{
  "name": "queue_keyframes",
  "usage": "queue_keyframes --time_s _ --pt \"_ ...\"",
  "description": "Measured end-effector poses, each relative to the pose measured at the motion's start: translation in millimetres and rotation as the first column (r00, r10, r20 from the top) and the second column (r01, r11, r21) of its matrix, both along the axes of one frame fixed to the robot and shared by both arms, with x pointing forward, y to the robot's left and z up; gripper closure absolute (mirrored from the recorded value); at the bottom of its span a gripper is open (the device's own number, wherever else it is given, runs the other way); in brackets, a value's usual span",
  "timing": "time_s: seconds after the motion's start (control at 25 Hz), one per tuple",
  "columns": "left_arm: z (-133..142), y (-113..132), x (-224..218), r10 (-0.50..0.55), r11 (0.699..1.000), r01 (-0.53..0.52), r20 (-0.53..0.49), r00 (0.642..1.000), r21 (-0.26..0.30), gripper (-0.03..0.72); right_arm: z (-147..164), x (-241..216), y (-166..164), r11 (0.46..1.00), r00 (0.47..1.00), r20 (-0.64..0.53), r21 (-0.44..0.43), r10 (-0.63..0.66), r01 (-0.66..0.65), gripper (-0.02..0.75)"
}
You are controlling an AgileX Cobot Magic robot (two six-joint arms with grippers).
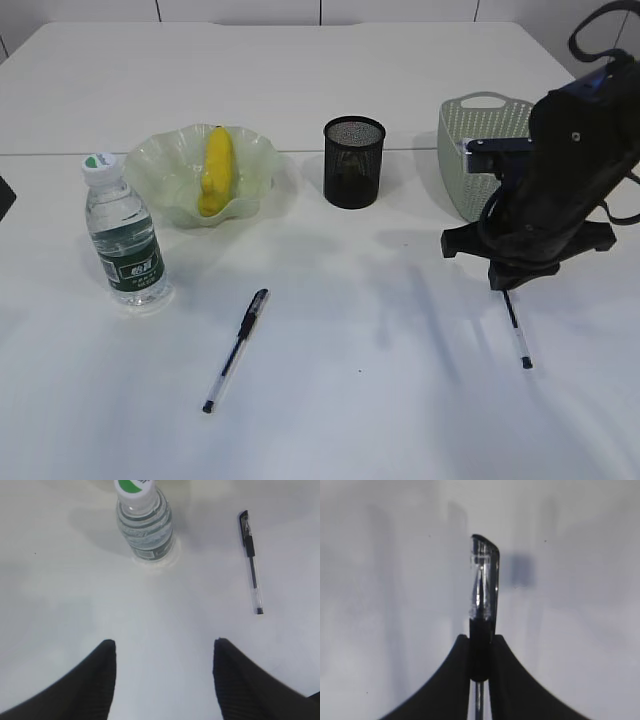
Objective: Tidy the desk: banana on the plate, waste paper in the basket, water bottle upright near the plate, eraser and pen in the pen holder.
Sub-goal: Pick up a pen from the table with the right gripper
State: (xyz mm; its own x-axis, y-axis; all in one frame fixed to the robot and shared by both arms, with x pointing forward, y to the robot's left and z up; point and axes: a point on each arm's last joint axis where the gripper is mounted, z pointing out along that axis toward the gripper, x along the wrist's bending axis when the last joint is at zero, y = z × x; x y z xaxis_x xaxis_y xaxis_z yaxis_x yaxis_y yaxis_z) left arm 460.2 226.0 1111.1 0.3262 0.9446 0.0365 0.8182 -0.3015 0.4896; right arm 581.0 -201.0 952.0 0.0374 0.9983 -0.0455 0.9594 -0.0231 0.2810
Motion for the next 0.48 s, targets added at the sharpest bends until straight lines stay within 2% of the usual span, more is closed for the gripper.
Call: queue_keyframes --time_s 0.28,0.48 --pt "-0.1 0.1 -0.1 0.0 1.0 0.0 -0.002 1.0 0.001 0.255 38.2 -7.5 -2.7 0.998 0.993 0.101 0.006 0.06 -0.061 0.687" --pt "-0.2 0.1 -0.3 0.0 1.0 0.0 -0.004 1.0 0.001 0.255 66.9 -12.1 -3.7 0.994 0.971 0.216 0.017 0.104 -0.111 0.687"
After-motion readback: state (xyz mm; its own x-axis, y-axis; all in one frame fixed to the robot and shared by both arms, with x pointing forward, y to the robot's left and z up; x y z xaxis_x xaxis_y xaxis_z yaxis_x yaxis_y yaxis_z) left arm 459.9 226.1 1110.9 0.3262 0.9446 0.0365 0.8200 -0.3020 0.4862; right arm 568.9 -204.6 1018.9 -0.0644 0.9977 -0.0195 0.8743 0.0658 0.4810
